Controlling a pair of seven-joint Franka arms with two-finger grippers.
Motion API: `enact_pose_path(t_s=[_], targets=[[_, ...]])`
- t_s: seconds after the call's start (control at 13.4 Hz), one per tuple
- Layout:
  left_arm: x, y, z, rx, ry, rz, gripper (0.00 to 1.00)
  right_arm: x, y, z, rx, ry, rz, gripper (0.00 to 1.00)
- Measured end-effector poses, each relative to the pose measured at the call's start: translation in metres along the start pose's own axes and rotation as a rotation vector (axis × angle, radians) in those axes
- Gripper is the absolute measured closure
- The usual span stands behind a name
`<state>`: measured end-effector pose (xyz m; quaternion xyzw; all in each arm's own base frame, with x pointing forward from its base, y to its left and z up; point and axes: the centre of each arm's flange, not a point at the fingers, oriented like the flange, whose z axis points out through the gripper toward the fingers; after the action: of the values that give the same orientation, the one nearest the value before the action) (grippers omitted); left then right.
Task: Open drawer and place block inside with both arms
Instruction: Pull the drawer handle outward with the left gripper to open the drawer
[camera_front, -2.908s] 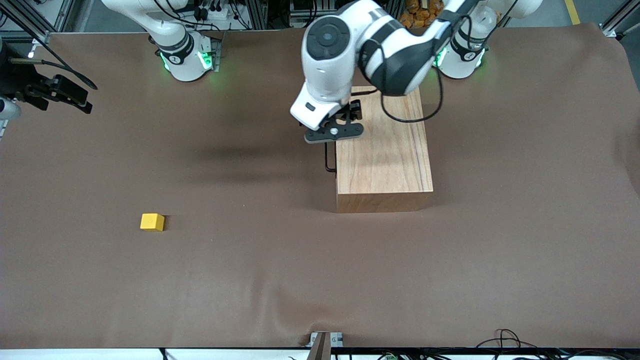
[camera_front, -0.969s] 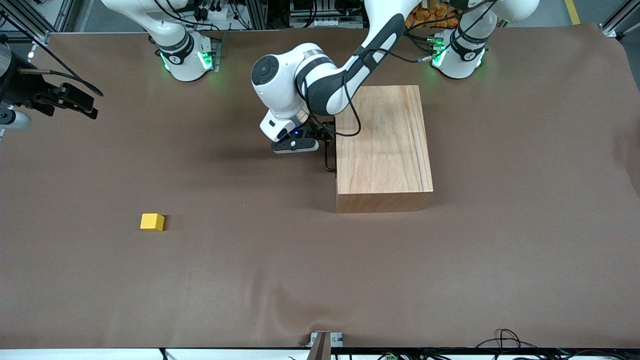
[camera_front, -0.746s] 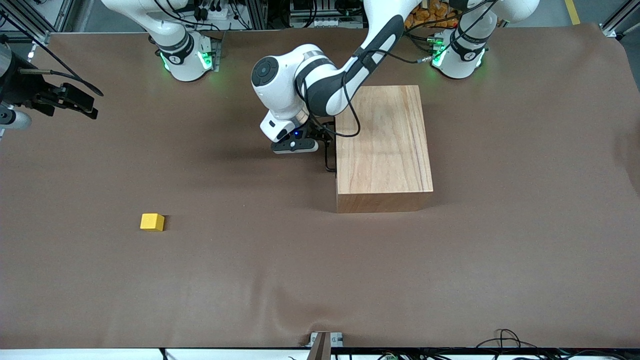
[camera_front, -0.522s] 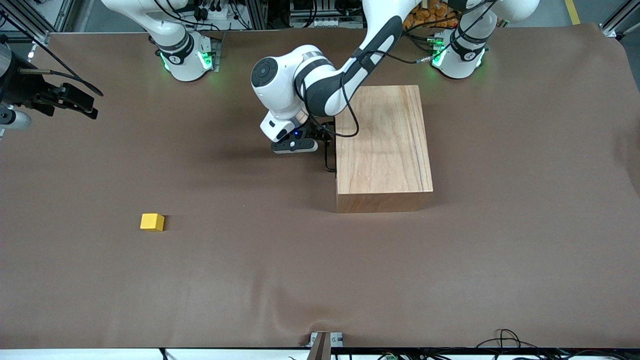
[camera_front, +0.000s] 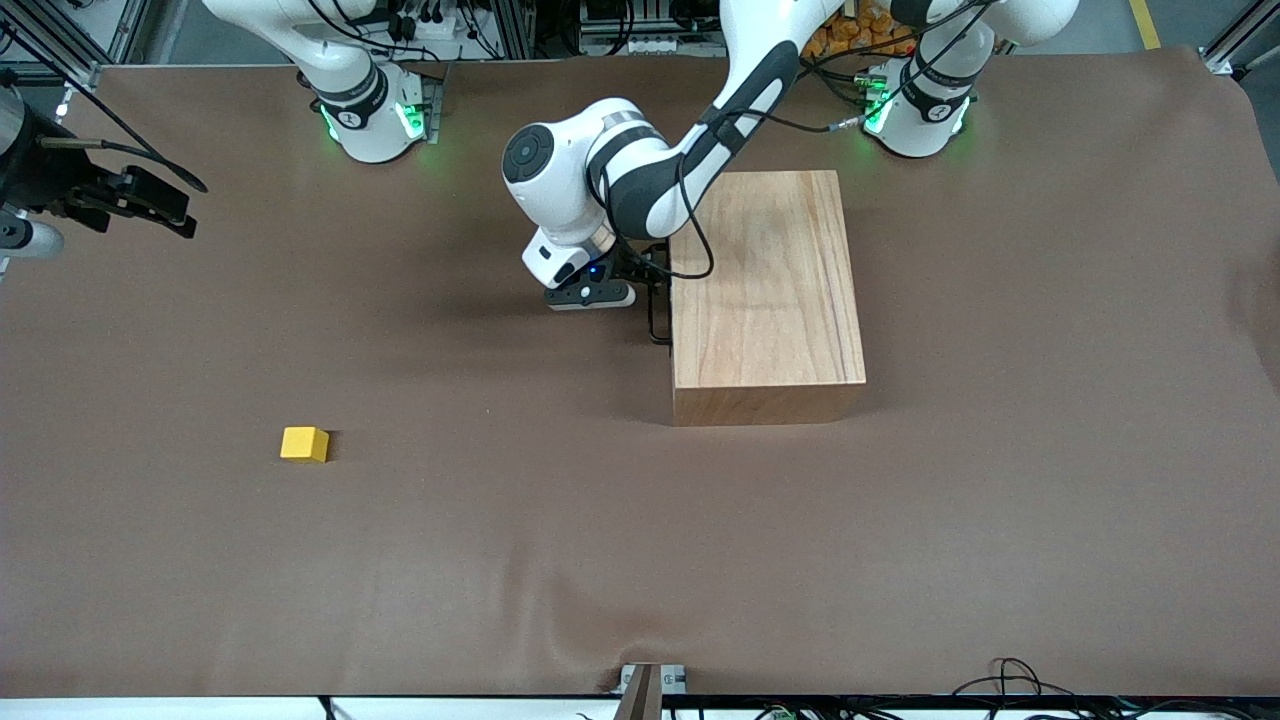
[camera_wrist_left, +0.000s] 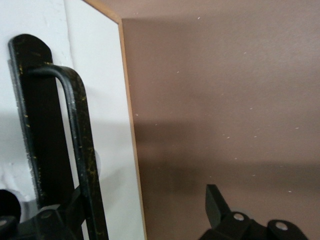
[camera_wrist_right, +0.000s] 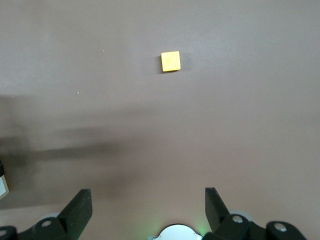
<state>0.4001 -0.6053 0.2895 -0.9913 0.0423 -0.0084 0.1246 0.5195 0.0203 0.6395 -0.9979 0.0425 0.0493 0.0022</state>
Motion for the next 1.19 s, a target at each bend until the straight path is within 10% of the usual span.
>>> enact_pose_path(t_s=[1.19], targets=[[-0.012, 0.031, -0.022, -0.153, 0.08, -0.003, 0.0, 0.001, 0.001, 0.001, 0.002, 0.0, 0.003, 0.0]])
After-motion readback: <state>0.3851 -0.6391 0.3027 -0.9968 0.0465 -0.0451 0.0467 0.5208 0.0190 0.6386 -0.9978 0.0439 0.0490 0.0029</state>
